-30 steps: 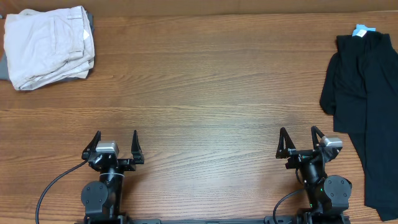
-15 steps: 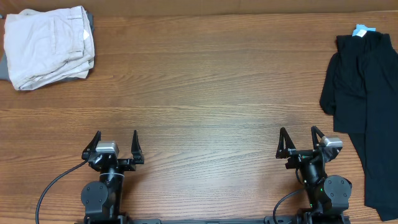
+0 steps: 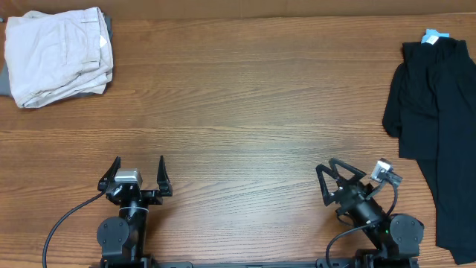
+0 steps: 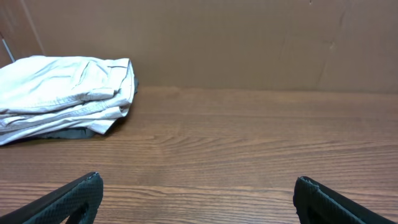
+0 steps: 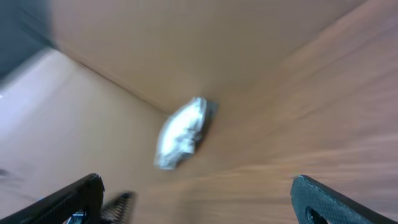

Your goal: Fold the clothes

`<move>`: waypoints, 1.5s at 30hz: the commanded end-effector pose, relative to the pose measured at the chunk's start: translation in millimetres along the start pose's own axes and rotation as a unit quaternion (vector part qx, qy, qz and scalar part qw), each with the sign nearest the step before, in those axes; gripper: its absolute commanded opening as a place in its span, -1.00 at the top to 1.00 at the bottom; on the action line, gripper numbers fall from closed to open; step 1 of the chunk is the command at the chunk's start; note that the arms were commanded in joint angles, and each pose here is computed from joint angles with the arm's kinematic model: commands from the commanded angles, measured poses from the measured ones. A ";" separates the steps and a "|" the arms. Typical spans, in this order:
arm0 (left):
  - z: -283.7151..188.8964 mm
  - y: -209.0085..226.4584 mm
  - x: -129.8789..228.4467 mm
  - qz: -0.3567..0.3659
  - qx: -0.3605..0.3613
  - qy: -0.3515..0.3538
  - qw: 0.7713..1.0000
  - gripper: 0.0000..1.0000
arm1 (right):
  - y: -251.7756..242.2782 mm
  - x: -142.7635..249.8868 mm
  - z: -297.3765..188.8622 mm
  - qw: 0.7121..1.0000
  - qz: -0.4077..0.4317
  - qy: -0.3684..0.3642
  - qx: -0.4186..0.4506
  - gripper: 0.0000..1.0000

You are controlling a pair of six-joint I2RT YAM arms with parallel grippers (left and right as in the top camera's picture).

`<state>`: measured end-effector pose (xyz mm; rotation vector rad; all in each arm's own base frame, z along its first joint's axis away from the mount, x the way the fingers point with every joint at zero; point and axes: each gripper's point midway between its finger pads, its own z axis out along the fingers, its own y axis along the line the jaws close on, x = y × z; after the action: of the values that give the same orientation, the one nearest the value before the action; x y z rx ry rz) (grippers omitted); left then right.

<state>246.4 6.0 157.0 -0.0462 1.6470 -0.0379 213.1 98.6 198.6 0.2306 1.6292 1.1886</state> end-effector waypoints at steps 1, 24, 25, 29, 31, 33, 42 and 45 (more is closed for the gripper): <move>0.0 3.5 1.3 0.009 -0.008 0.001 1.000 -1.00 | 31.5 -7.4 -2.9 0.996 0.059 -0.001 -0.064 -1.00; 0.0 3.5 1.3 0.009 -0.008 0.001 1.000 -1.00 | 48.7 -172.1 67.5 0.966 -0.184 -0.034 0.179 -1.00; 0.0 3.5 1.3 0.009 -0.008 0.001 1.000 -1.00 | 37.8 -179.9 70.6 0.959 -0.186 -0.030 0.214 -1.00; 0.0 3.5 1.3 0.009 -0.008 0.001 1.000 -1.00 | -7.6 -210.0 74.1 0.914 -0.200 -0.017 0.352 -1.00; 0.0 3.5 1.3 0.009 -0.008 0.001 1.000 -1.00 | -31.4 -227.5 67.5 0.882 -0.202 -0.025 0.425 -1.00; 0.0 3.5 1.3 0.009 -0.008 0.001 1.000 -1.00 | -63.7 -245.5 56.2 0.839 -0.196 -0.029 0.506 -1.00; 0.0 3.5 1.3 0.009 -0.008 0.001 1.000 -1.00 | -156.3 -247.5 44.6 0.780 -0.165 0.037 0.602 -1.00; 0.0 3.5 1.4 0.009 -0.008 0.001 1.000 -1.00 | -187.8 -242.0 36.5 0.764 -0.150 0.059 0.624 -1.00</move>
<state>246.4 6.2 156.7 -0.0469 1.6485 -0.0373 416.6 -108.9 208.0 0.6628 2.2460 -0.2271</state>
